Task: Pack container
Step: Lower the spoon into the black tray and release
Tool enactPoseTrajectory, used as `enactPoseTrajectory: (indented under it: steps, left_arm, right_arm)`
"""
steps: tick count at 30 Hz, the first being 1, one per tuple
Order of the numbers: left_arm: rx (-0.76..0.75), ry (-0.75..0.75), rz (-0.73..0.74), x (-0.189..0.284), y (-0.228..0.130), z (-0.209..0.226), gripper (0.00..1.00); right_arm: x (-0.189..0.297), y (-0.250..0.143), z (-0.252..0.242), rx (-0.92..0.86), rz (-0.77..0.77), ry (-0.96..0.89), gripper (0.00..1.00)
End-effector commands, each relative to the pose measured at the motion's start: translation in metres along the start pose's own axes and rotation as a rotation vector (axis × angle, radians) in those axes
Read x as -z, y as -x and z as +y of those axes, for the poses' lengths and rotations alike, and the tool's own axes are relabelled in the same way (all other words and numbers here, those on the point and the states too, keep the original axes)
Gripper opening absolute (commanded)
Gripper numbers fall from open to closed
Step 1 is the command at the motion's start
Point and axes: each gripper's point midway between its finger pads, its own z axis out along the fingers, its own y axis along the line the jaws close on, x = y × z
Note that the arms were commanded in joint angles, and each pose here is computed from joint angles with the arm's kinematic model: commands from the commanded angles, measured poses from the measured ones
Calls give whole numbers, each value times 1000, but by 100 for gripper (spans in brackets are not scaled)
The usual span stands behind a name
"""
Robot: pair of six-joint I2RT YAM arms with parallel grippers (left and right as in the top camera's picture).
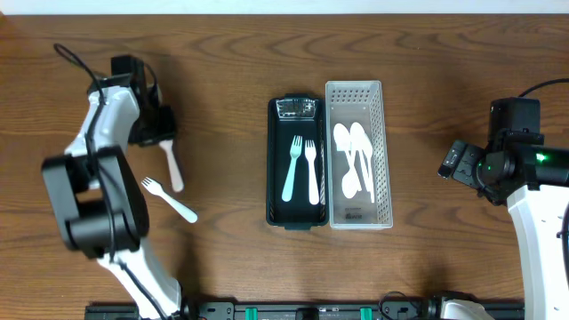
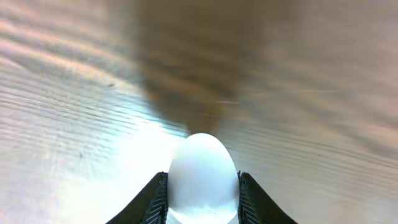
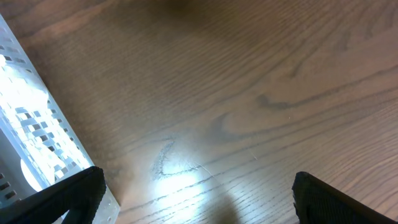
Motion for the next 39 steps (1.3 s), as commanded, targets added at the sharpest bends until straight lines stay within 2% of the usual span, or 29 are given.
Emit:
enactPoseTrajectory:
  steps: [1, 7, 12, 17, 22, 32, 33, 34, 36, 39]
  left_arm:
    - [-22, -101, -181, 75, 13, -49, 12]
    - [-151, -238, -363, 162, -12, -137, 10]
    - [-260, -336, -371, 183, -52, -206, 11]
    - [-350, -332, -311, 161, -81, -250, 10]
    - [-410, -291, -180, 111, -109, -277, 10]
    - [-429, -163, 16, 20, -133, -278, 12]
    - [-429, -156, 26, 16, -134, -277, 17]
    - [-429, -150, 35, 11, -135, -276, 29]
    - [-430, -145, 40, 9, -136, -276, 36]
    - [-439, -154, 26, 13, -133, -276, 54]
  right_arm:
    - [-1, -1, -2, 8, 3, -3, 99]
    - [-1, -1, -2, 8, 3, -2, 99]
    - [-1, -1, 0, 11, 7, 9, 99]
    - [-1, -2, 0, 12, 8, 8, 99]
    - [-1, -3, -1, 12, 15, 6, 99]
    - [-1, -4, 1, 23, 17, 12, 99]
    - [-1, -4, 1, 23, 18, 12, 99]
    - [-1, -4, 1, 23, 18, 12, 99]
    - [-1, -4, 1, 23, 18, 12, 99]
    - [-1, -4, 0, 23, 18, 12, 99]
